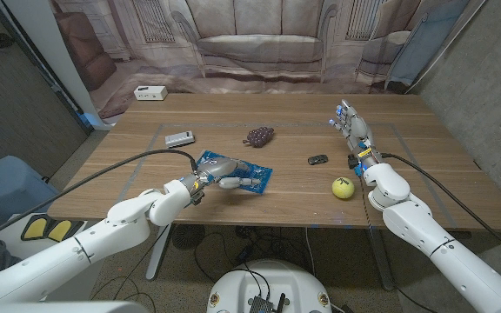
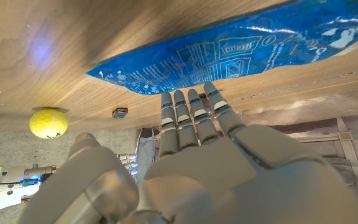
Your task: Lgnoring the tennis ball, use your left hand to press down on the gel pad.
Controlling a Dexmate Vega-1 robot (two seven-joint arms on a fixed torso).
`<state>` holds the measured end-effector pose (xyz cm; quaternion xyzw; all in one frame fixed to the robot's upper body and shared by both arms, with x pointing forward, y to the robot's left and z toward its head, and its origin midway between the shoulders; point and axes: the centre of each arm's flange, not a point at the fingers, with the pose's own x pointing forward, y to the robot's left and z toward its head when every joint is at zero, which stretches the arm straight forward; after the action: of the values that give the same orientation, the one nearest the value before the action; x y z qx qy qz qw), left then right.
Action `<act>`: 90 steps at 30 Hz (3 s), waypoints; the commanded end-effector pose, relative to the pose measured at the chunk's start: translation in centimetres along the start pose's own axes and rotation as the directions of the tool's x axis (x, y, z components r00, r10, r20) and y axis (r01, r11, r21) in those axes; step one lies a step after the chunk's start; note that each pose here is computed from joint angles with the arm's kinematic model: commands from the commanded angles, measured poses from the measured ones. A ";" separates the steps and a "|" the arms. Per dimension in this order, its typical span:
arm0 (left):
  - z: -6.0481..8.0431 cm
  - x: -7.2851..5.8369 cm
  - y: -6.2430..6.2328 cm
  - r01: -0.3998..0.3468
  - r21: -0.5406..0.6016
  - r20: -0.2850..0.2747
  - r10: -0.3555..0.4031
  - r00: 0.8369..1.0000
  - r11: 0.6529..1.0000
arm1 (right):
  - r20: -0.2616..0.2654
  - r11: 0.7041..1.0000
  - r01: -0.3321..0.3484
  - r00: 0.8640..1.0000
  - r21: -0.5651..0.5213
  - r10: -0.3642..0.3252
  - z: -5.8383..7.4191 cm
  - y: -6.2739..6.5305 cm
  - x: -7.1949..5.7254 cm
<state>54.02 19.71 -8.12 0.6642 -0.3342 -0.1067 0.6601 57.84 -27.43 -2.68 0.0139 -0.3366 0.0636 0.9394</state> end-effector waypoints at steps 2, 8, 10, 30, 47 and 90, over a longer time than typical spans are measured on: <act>-0.2 0.3 -0.8 0.034 -0.001 -0.003 -0.034 0.999 0.999 | 0.000 1.000 -0.006 1.000 -0.023 0.006 0.0 0.5 0.0; 0.0 0.7 -1.1 0.057 0.003 0.003 -0.057 0.998 0.998 | 0.000 1.000 0.007 1.000 -0.021 -0.007 -0.1 0.2 -0.4; 0.0 0.8 -1.2 0.064 0.004 0.003 -0.064 0.998 0.998 | -0.003 1.000 0.015 1.000 -0.023 -0.015 -0.1 0.1 -0.5; -0.2 0.9 -2.5 0.147 -0.027 -0.029 -0.148 0.989 0.989 | -0.006 0.999 0.007 1.000 -0.050 -0.007 0.0 0.2 -0.2; 0.0 1.8 -2.5 0.240 0.012 -0.062 -0.239 0.969 0.971 | -0.019 0.999 0.012 1.000 -0.034 -0.013 -0.1 -0.3 -0.5; 0.0 2.2 -2.9 0.318 0.022 -0.108 -0.314 0.943 0.948 | -0.010 1.000 0.026 1.000 -0.015 -0.026 -0.1 -0.3 -0.1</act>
<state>57.18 17.67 -9.55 0.7276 -0.2108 -0.1577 0.6334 57.81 -27.72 -2.97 0.0077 -0.3281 0.0514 0.9432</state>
